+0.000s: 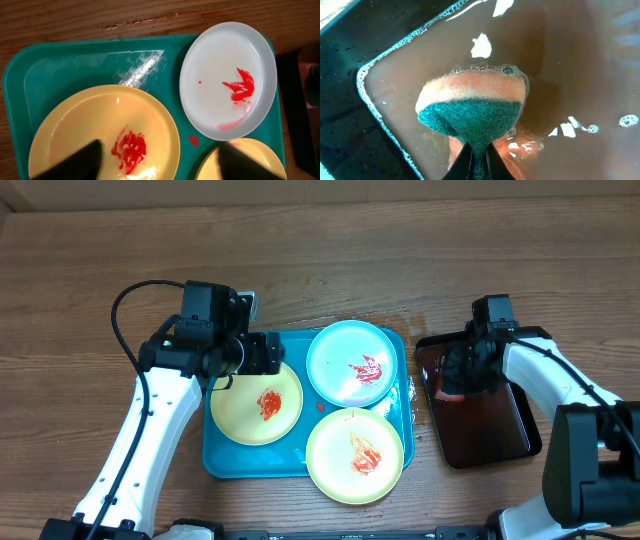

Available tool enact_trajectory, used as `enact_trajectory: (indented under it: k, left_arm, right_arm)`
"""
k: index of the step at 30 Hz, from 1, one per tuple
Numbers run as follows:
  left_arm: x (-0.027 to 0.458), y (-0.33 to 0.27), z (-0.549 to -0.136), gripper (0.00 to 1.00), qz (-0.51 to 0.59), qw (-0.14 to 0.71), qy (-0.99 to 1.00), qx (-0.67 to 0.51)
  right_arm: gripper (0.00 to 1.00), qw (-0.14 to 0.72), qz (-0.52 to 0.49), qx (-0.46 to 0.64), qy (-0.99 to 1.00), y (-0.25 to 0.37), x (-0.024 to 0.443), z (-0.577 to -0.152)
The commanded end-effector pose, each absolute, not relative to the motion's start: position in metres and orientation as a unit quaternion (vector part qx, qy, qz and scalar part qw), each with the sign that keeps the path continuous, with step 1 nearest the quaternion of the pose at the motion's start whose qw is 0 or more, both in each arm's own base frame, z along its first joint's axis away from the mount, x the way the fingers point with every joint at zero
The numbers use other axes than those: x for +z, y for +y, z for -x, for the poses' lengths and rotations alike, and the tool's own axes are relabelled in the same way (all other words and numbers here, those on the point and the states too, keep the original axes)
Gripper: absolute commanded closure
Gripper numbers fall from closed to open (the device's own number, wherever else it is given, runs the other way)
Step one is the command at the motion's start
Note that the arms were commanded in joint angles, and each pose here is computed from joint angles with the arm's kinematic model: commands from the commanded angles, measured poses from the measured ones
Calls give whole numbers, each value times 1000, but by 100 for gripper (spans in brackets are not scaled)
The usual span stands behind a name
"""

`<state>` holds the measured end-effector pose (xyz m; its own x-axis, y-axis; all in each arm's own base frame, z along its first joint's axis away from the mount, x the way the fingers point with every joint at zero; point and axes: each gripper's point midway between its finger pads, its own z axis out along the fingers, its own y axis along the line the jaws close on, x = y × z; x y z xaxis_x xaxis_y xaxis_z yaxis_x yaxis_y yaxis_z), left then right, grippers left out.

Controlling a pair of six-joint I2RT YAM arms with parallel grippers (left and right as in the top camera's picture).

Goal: Clean dirty plates on tray and stack at the side
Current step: 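Grasp the green-and-orange sponge with the right gripper and lift it, then grip the left yellow plate's rim with the left gripper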

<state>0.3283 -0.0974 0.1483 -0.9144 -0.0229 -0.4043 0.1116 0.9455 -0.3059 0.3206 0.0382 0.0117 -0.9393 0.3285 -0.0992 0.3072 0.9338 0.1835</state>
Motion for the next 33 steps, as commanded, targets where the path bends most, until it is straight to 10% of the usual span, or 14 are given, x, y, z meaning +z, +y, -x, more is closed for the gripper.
enact_trajectory:
  k: [1, 3, 5, 7, 9, 10, 11, 12, 13, 17, 23, 33]
  left_arm:
    - [158, -104, -334, 72, -40, 220, 959, -173]
    - [159, -104, -336, 96, -41, 225, 958, -173]
    - [161, -105, -340, 96, -42, 233, 956, -174]
    - [163, -105, -342, 79, -42, 239, 954, -174]
    - [162, -105, -342, 11, -42, 238, 954, -175]
    - [162, -105, -341, 11, -42, 235, 955, -175]
    - [161, -104, -340, 29, -43, 234, 956, -174]
    - [161, -104, -340, 83, -46, 234, 956, -171]
    - [160, -103, -338, 96, -45, 231, 957, -168]
    - [158, -99, -337, 78, -41, 226, 960, -158]
    - [153, -93, -330, 96, -37, 210, 966, -143]
    - [142, -56, -307, 89, -9, 169, 985, -41]
  right_arm:
    - [96, 69, -162, 79, 981, 38, 18, -322]
    - [96, 73, -161, 80, 981, 38, 26, -325]
    - [96, 78, -161, 81, 981, 38, 33, -327]
    - [96, 85, -161, 82, 980, 38, 41, -329]
    - [96, 91, -160, 84, 979, 38, 48, -330]
    - [96, 94, -160, 83, 979, 38, 52, -331]
    - [96, 97, -160, 81, 979, 37, 56, -331]
    - [96, 100, -159, 77, 979, 35, 61, -331]
    - [96, 101, -159, 75, 979, 34, 65, -330]
    - [96, 109, -160, 60, 979, 29, 90, -326]
    - [96, 129, -174, 64, 974, 27, 124, -315]
    - [96, 162, -203, 55, 964, 18, 161, -288]
